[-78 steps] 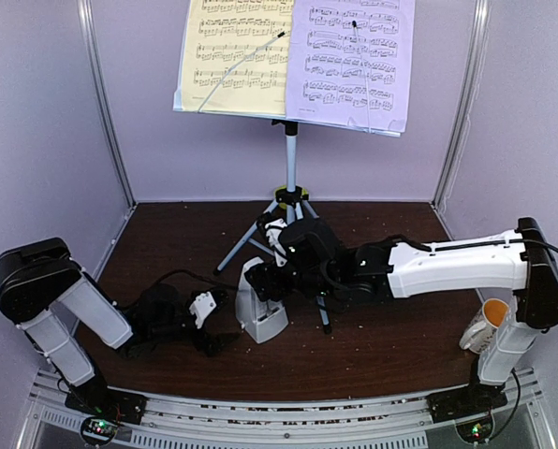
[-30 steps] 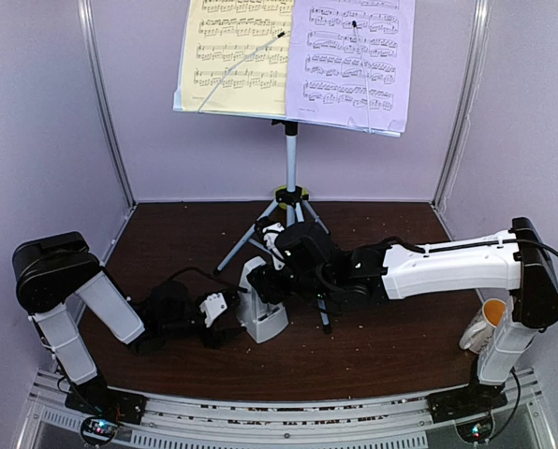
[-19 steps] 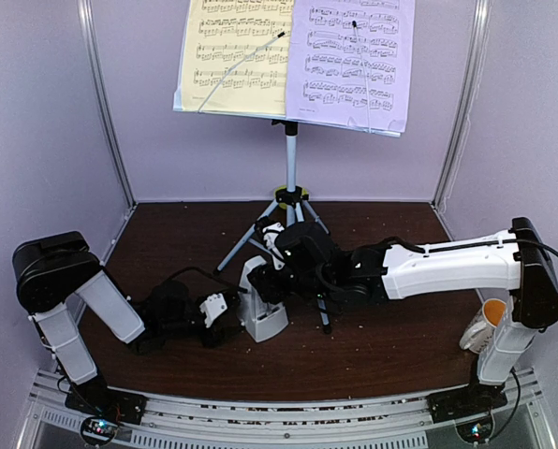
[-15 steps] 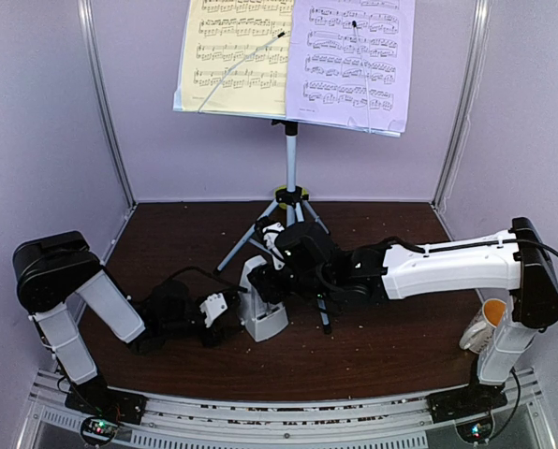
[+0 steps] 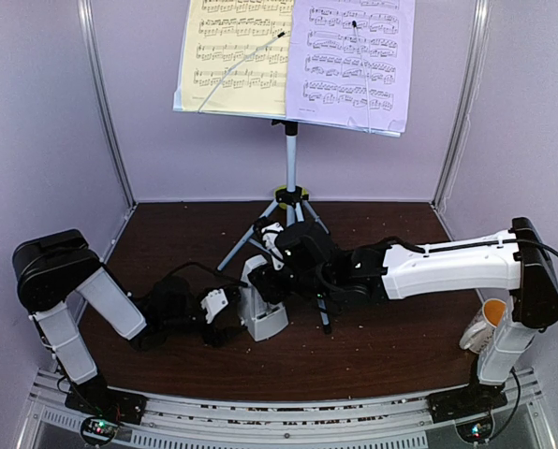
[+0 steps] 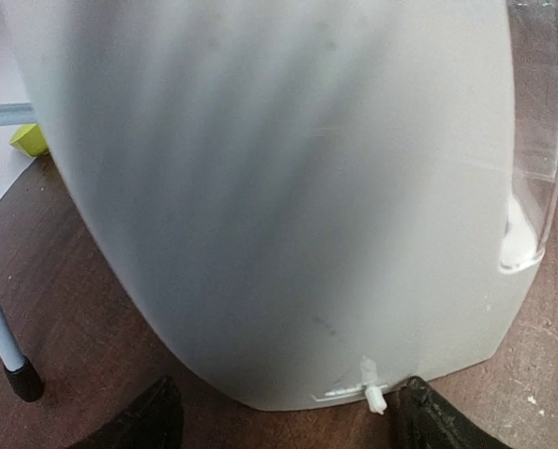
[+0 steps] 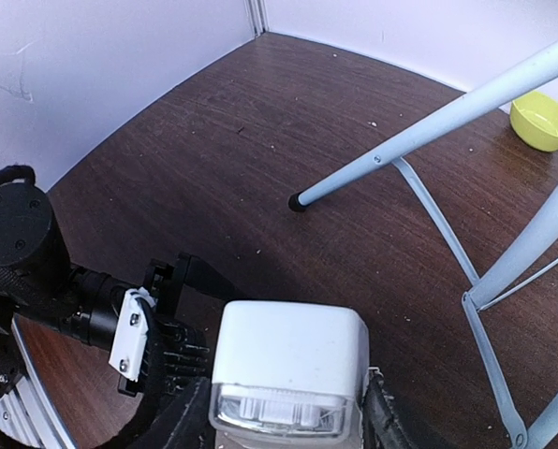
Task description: Set up the instrument practice props
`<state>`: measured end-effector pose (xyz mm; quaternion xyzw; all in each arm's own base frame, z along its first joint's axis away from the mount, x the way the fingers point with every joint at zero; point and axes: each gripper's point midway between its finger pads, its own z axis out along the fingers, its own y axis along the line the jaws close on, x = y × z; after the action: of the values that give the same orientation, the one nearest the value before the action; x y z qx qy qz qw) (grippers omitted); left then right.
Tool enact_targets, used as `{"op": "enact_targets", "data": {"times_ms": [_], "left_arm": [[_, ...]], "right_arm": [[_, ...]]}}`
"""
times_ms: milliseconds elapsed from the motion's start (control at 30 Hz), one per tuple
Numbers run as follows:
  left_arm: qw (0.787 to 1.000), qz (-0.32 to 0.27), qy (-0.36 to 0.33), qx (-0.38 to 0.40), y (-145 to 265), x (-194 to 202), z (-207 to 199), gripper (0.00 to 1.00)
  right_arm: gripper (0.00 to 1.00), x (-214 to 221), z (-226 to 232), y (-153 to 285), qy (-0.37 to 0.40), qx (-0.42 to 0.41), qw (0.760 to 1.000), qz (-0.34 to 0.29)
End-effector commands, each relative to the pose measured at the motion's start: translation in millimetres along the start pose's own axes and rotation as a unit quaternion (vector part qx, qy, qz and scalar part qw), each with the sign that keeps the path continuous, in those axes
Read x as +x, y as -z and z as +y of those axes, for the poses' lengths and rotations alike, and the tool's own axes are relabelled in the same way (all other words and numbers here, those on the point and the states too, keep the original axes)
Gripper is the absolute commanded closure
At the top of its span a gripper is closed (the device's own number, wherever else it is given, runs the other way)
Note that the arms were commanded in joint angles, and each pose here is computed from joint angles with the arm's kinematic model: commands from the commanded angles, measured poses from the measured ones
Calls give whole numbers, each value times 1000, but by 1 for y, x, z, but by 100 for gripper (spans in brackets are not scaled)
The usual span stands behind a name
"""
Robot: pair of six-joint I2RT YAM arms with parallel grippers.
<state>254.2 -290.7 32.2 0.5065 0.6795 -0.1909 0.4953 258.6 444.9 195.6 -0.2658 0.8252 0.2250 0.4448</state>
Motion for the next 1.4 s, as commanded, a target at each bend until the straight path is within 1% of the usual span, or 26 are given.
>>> {"op": "enact_targets", "data": {"times_ms": [0,133,333,767,800,900,967,1100,1367], "left_arm": [[1000,-15,6,15,-4,-9,6,20],[999,-15,3,38,-6,-9,0,23],[999,-9,2,48,-8,-6,-4,26],[999,-4,12,33,-9,-3,3,34],[999,-3,15,28,-9,-2,6,33],[1000,-4,24,16,-9,-2,13,23],[1000,-6,22,19,-9,-4,14,21],[999,-10,7,37,-12,-8,11,20],[999,-17,4,51,-13,-10,9,26]], "right_arm": [[48,-11,-3,8,11,0,1000,-15],[50,-13,-4,10,18,-1,1000,-17],[53,-16,-9,13,19,-7,1000,-23],[58,-16,-5,12,18,-27,999,-25],[58,-15,-4,12,18,-28,999,-24],[59,-14,-2,12,20,-33,999,-23],[59,-13,-2,12,21,-34,999,-23],[60,-14,-1,12,23,-38,999,-25],[62,-14,1,10,23,-42,999,-25]]}}
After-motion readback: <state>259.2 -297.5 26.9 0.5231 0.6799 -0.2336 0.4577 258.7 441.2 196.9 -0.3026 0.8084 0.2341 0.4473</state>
